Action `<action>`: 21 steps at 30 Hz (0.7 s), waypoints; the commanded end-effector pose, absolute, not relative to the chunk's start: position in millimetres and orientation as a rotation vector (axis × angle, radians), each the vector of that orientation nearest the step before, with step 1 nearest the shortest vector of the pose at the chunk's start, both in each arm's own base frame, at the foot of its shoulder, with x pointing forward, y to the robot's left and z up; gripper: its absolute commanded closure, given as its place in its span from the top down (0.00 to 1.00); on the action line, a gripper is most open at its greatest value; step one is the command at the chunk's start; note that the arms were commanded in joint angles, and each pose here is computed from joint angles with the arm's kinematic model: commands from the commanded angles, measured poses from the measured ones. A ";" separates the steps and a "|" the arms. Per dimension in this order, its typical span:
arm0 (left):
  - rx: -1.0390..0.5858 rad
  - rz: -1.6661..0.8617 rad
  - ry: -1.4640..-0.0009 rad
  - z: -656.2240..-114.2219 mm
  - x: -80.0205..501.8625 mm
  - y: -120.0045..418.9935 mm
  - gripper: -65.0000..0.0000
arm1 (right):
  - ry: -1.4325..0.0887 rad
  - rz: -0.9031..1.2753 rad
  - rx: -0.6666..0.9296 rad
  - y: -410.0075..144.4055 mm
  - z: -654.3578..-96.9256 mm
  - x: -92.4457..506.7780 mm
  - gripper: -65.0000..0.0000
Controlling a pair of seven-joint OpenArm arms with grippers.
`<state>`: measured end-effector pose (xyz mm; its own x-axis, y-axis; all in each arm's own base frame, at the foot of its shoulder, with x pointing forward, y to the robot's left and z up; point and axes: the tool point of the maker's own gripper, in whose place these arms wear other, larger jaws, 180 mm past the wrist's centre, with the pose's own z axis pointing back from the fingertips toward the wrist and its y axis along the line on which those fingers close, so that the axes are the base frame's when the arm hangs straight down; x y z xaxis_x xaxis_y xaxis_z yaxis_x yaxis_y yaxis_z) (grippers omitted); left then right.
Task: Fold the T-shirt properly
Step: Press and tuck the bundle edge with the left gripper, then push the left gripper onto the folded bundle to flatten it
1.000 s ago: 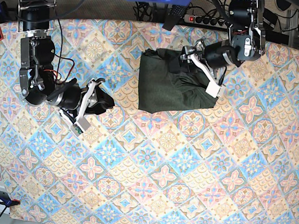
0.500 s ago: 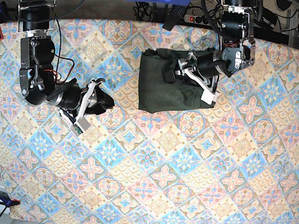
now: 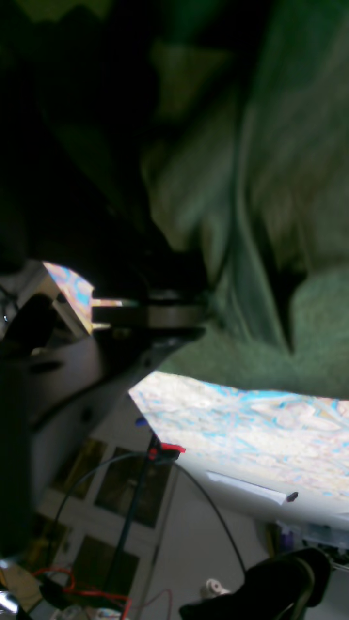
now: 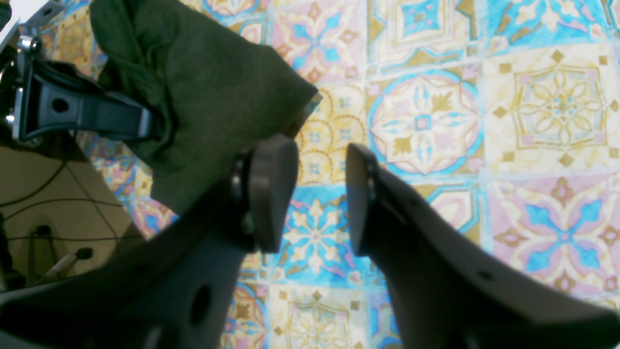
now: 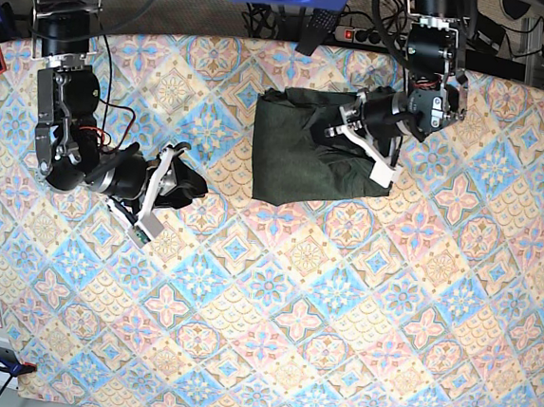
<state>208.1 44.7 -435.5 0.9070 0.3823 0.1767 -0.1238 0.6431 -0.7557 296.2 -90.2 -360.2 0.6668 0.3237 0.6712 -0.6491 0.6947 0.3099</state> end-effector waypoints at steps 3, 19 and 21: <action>-0.841 0.345 -0.363 -430.4 204.3 67.0 0.00 | -0.677 0.591 0.578 -90.9 -345.1 306.1 0.31; -0.761 0.234 -0.507 -377.5 188.3 91.6 0.00 | -0.678 0.591 0.578 -90.8 -344.9 306.3 0.31; -0.792 0.199 -0.502 -374.2 191.1 76.2 0.00 | -0.678 0.591 0.578 -90.8 -344.9 306.3 0.31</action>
<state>186.6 87.3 -382.9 0.8676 0.3654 0.3373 -0.0250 0.7094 -0.7043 295.7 -90.4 -360.7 0.6677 0.3241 0.6702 -0.6484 0.6954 0.3097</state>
